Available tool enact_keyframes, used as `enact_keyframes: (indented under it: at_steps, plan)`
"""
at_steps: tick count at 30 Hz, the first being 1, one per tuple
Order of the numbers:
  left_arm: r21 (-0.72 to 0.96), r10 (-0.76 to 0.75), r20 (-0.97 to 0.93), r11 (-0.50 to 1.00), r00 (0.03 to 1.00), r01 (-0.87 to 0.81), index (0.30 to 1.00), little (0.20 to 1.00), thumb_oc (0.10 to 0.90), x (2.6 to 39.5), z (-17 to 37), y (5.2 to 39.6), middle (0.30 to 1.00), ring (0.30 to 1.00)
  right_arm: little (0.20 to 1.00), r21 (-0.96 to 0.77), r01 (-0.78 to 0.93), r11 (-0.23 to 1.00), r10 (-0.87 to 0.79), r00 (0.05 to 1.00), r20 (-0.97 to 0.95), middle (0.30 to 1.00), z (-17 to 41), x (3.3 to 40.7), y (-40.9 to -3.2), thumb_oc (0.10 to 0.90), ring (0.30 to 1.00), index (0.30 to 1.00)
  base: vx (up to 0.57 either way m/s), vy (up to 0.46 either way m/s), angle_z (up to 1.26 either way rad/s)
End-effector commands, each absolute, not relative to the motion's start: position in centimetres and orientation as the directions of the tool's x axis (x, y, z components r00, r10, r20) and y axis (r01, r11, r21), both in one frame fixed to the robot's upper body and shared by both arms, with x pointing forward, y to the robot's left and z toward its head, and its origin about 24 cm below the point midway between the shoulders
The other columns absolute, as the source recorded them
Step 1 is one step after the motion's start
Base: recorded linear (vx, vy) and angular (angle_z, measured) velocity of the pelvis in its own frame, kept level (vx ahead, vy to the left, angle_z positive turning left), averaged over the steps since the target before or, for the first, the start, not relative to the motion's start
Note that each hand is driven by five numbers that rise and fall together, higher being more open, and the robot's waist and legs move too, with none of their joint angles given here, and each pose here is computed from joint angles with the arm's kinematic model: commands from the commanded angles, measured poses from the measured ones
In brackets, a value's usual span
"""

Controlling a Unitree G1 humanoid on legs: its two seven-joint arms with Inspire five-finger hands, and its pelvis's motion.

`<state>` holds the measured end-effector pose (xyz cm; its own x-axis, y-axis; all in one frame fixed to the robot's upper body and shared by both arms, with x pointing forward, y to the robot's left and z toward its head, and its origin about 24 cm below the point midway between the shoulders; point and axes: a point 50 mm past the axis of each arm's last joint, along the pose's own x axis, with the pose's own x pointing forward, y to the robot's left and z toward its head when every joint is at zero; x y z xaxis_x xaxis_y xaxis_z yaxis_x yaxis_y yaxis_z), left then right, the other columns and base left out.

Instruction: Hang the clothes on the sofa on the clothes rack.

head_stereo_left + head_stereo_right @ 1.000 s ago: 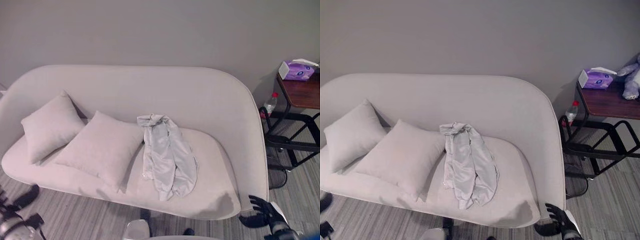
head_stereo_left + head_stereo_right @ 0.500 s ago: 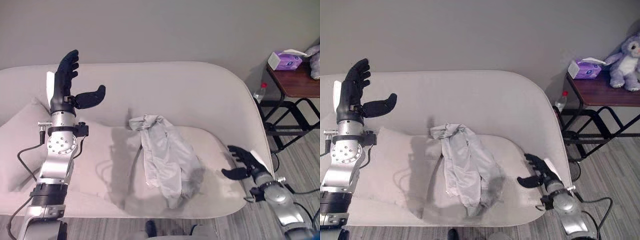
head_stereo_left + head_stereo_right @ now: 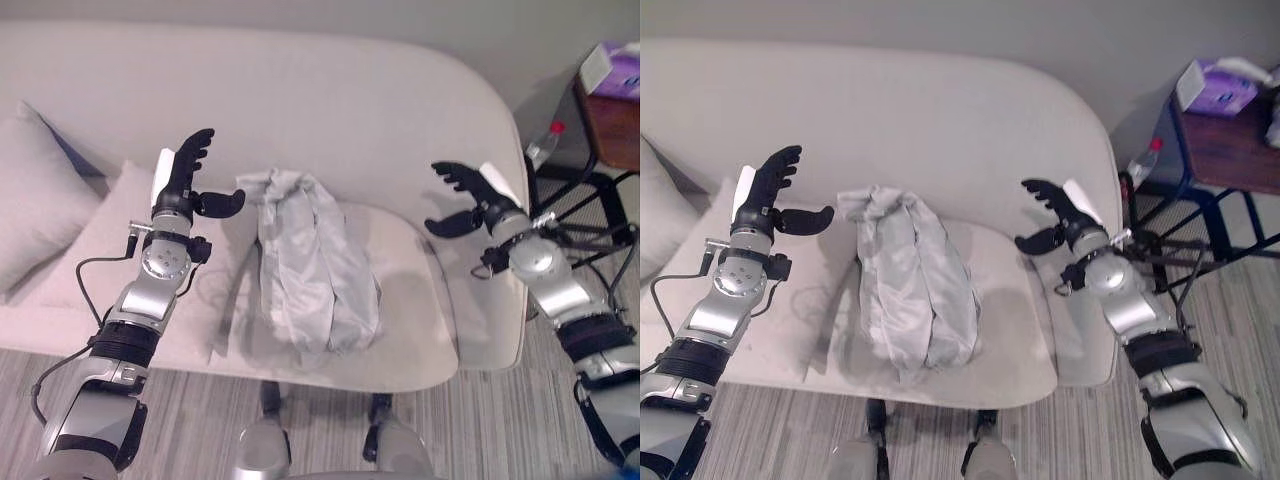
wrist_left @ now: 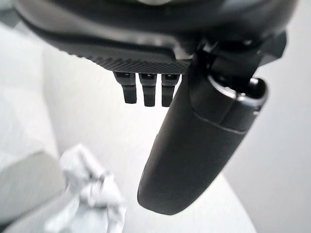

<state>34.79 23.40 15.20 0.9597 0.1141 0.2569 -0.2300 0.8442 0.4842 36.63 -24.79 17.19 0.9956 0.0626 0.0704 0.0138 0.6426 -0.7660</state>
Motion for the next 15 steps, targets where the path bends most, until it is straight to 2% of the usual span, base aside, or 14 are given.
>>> enact_keyframes:
  at_steps: [1, 8, 14, 15]
  plan:
    - [0.38, 0.016, 0.61, 0.871, 0.792, -0.31, 0.9, 0.9, 0.8, 34.5, 25.1, 21.8, 0.9, 0.9, 0.9, -0.705, 0.151, 0.693, 0.097, 0.949, 0.299, 0.9, 23.7, 37.5, -23.5, 0.8, 0.9, 0.9, -0.06, -0.037, 0.09]
    - [0.35, -0.078, 0.715, 0.9, 0.695, -0.26, 0.9, 0.9, 0.8, 31.0, 26.9, 21.4, 0.9, 0.9, 0.9, -0.627, 0.232, 0.744, -0.015, 0.943, 0.332, 0.9, 27.1, 39.0, -24.9, 0.8, 0.9, 0.9, -0.02, 0.027, 0.16]
    - [0.366, -0.111, 0.695, 0.905, 0.71, -0.217, 0.9, 0.9, 0.8, 27.6, 24.8, 22.9, 0.9, 0.9, 0.9, -0.617, 0.301, 0.727, -0.095, 0.934, 0.344, 0.9, 28.6, 38.6, -27.6, 0.8, 0.9, 0.9, 0.03, 0.056, 0.2]
    - [0.373, -0.093, 0.677, 0.899, 0.73, -0.231, 0.9, 0.9, 0.8, 26.6, 23.9, 24.0, 0.9, 0.9, 0.9, -0.607, 0.334, 0.722, -0.128, 0.926, 0.356, 0.9, 29.0, 38.1, -28.8, 0.8, 0.9, 0.9, 0.05, 0.062, 0.19]
